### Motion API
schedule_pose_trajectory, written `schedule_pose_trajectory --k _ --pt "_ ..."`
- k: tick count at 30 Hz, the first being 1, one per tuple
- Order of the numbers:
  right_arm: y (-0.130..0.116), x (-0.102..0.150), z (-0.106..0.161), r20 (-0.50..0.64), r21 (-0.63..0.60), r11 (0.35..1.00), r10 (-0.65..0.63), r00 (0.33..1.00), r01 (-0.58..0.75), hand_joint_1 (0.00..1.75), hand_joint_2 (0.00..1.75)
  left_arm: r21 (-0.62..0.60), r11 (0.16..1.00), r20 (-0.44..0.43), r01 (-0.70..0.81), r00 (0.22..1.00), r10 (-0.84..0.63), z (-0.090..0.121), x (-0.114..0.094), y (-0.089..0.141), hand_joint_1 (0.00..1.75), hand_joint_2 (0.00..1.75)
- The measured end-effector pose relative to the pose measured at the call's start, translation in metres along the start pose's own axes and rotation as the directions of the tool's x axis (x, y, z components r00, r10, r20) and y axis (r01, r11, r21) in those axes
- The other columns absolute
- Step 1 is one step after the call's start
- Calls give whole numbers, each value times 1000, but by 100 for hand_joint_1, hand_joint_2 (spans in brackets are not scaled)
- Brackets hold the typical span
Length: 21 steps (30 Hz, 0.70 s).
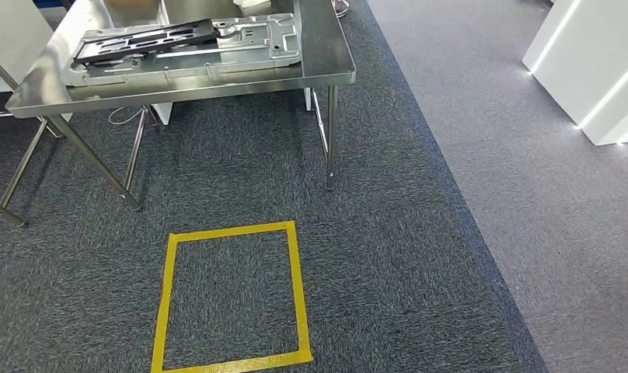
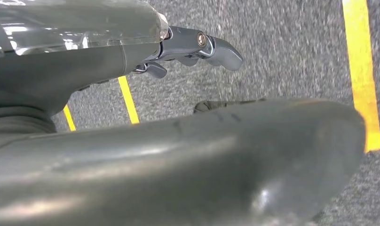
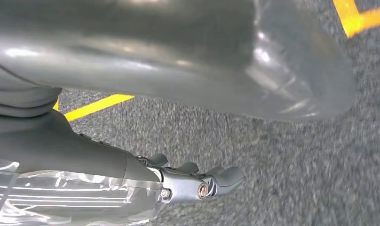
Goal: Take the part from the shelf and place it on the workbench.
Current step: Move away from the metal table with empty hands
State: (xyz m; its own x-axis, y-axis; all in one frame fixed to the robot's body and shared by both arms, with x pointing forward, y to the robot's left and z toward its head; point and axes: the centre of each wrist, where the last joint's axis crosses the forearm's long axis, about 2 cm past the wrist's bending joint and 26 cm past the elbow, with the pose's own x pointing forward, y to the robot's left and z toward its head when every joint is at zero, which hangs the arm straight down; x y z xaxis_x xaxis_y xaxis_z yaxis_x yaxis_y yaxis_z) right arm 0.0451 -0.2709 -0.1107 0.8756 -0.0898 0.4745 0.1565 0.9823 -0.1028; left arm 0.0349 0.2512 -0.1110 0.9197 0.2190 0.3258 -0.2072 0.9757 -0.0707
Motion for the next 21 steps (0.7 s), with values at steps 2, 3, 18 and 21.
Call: schedule_pose_trajectory --k 2,3,18,21 --pt "0 -1 0 -2 2 1000 -1 1000 1 0 0 2 1000 -5 -7 1000 7 0 -2 0 0 0" --pt "0 -1 0 -2 4 1000 -1 1000 1 0 0 3 1000 -6 -9 1000 9 1 -2 0 0 0" --pt "-2 -5 2 -17 -4 1000 -10 1000 10 0 0 5 1000 -20 -16 1000 16 1 -4 2 0 0" --pt "-3 -9 3 -27 -8 1000 -13 1000 13 0 0 1 1000 -21 -17 1000 17 1 -4 2 0 0"
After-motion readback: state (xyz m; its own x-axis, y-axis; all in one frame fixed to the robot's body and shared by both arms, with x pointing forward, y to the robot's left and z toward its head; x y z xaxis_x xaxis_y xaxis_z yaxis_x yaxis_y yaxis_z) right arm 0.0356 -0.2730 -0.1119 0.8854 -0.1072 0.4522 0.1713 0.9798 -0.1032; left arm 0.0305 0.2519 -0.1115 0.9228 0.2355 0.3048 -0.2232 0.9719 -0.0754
